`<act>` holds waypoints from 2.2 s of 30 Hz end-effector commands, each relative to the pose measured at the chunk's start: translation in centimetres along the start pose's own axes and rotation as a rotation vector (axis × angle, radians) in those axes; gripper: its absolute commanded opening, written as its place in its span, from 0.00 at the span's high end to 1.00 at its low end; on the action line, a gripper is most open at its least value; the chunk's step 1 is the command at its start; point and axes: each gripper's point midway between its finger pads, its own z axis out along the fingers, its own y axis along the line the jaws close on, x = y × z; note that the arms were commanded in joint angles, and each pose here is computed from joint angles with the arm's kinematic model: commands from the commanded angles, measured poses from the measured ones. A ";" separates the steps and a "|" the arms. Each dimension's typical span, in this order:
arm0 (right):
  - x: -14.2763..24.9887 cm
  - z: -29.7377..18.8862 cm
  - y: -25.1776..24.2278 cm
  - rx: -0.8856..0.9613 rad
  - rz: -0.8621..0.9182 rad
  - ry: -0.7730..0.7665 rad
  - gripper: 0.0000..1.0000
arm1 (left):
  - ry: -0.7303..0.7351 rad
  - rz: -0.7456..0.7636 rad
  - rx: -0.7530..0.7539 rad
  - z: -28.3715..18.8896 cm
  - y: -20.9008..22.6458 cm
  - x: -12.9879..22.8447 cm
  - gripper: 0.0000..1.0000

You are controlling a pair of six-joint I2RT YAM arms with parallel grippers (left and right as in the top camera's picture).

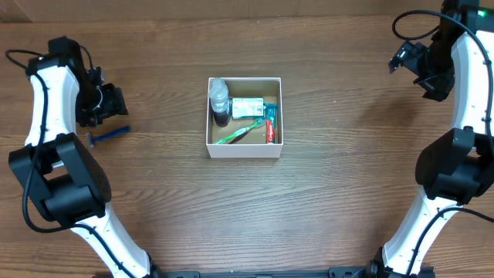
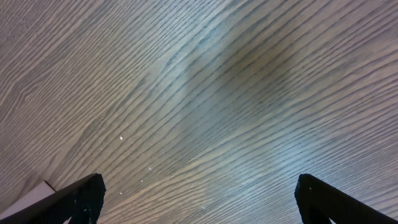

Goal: Pack container
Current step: 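Lower the left gripper over the blue razor handle and close on it, then lift the blue razor with the left gripper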

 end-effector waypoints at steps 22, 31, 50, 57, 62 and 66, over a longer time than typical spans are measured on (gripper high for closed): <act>-0.4 -2.3 0.6 -0.032 0.001 -0.057 0.00 | 0.046 -1.056 -0.088 7.1 1.7 4.0 0.35; -0.4 -2.3 0.6 -0.032 0.000 -0.057 0.00 | -0.026 -1.117 -0.100 8.1 2.6 3.3 0.31; -0.4 -2.3 0.6 -0.032 0.001 -0.057 0.00 | -0.025 -1.004 -0.121 8.1 2.9 3.4 0.88; -0.4 -2.3 0.6 -0.032 0.001 -0.057 0.00 | -0.003 -0.778 -0.132 8.0 3.1 3.7 0.95; -0.4 -2.3 0.6 -0.032 0.000 -0.057 0.00 | 0.021 -0.483 -0.106 8.1 2.6 3.6 0.96; -0.4 -2.3 0.6 -0.032 0.001 -0.057 0.00 | 0.039 -0.300 -0.062 8.1 1.9 3.7 0.96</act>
